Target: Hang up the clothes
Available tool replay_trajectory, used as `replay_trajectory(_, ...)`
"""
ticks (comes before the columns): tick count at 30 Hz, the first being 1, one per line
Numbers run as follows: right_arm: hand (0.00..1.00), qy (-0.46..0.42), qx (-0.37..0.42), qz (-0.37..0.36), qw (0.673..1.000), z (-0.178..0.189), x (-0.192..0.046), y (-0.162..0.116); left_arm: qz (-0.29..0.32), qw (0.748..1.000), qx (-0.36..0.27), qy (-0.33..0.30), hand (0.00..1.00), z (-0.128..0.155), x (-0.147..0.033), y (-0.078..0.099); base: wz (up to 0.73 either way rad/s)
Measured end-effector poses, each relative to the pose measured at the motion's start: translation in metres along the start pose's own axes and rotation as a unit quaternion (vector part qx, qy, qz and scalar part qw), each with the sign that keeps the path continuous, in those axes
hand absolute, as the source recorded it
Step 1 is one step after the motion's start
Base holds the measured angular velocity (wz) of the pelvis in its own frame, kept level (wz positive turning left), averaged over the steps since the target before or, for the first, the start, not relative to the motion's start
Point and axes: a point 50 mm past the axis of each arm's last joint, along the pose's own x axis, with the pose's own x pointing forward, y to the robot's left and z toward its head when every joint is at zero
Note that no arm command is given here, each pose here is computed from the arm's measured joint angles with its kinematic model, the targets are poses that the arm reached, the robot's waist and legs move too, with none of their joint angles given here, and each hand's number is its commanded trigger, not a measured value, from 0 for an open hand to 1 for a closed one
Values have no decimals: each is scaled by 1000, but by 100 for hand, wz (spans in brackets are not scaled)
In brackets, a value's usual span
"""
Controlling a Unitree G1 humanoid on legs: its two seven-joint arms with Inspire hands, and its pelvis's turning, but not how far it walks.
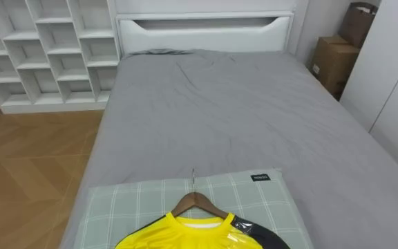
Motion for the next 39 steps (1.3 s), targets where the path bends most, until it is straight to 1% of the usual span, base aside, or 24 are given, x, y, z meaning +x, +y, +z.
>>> replay_trajectory(20, 0, 0, 9, 3, 1000, -1, 0, -1, -6, 1000, 0, 0, 0, 0, 0, 1, 0)
replay_trajectory(26, 0, 2, 7, 2, 1000, -1, 0, -1, 0, 1000, -16, 1, 0, -2, -1, 2, 0)
replay_trajectory(29, 0, 3, 12, 2, 1000, -3, -1, -1, 22, 999, -33, 7, 0, -8, -2, 6, 0)
replay_trajectory(32, 0, 5, 13, 1, 1000, -3, -1, -1, 58, 997, -44, 11, 0, -11, -3, 14, 0)
replay_trajectory(34, 0, 6, 14, -3, 1000, -3, -1, -1, 87, 995, -50, 22, 0, -19, -6, 20, 0)
replay_trajectory(36, 0, 6, 13, -6, 1000, -3, 0, -1, 107, 992, -52, 29, 0, -22, -7, 23, 0)
replay_trajectory(39, 0, 6, 13, -8, 1000, -3, 0, -1, 143, 988, -58, 28, 0, -22, -8, 28, 1)
